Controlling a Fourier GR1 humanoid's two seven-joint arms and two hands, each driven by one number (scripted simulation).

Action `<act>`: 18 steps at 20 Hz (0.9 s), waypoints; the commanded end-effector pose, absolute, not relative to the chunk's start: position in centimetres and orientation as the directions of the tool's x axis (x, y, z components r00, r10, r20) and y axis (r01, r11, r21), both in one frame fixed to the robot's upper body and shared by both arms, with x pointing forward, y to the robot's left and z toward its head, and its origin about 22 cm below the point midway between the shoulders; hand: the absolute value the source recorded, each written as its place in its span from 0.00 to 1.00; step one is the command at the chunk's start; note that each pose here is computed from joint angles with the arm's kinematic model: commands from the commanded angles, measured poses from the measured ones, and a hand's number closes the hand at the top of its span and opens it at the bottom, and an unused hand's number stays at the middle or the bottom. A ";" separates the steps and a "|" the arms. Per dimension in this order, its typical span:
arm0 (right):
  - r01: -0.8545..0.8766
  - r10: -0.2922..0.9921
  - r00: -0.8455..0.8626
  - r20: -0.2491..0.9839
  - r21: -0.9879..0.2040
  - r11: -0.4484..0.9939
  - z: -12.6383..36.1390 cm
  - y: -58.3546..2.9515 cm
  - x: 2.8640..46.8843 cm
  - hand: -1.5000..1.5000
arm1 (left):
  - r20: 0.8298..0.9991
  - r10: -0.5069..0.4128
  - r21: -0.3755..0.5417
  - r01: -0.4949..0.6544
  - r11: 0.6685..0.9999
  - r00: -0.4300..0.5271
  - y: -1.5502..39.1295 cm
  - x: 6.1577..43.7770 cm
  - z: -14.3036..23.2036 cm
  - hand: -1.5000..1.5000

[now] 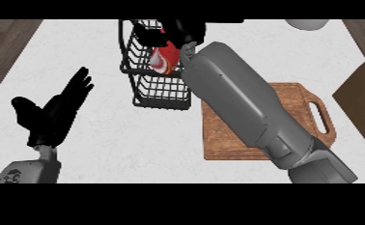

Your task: Pick the can from the cutting board and place it in the tiered basket

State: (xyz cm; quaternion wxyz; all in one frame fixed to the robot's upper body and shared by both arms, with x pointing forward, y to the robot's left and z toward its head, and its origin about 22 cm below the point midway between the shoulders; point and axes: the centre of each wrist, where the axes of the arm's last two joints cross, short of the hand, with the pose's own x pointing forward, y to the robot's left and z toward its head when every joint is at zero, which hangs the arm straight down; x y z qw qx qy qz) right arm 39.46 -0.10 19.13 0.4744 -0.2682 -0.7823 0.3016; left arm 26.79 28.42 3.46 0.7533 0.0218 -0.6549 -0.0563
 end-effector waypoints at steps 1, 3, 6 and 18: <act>0.112 0.699 -0.386 0.603 -0.721 0.684 17.2 -0.6 40.9 0.00 | 0.986 -0.112 0.105 0.061 0.993 0.126 29.1 27.7 3.8 0.50; 0.114 0.672 -0.391 0.629 -0.692 0.713 17.2 0.2 40.3 0.00 | 0.985 -0.111 0.103 0.060 0.993 0.134 28.3 27.4 3.5 0.50; 0.090 0.590 -0.365 0.720 -0.604 0.792 19.2 0.5 40.3 0.00 | 0.984 -0.118 0.109 0.068 0.992 0.133 26.6 26.6 4.0 0.50; 0.131 0.149 -0.314 0.938 -0.113 0.985 22.1 -3.8 41.6 0.00 | 0.985 -0.103 0.099 0.031 0.995 0.142 29.0 26.0 3.6 0.50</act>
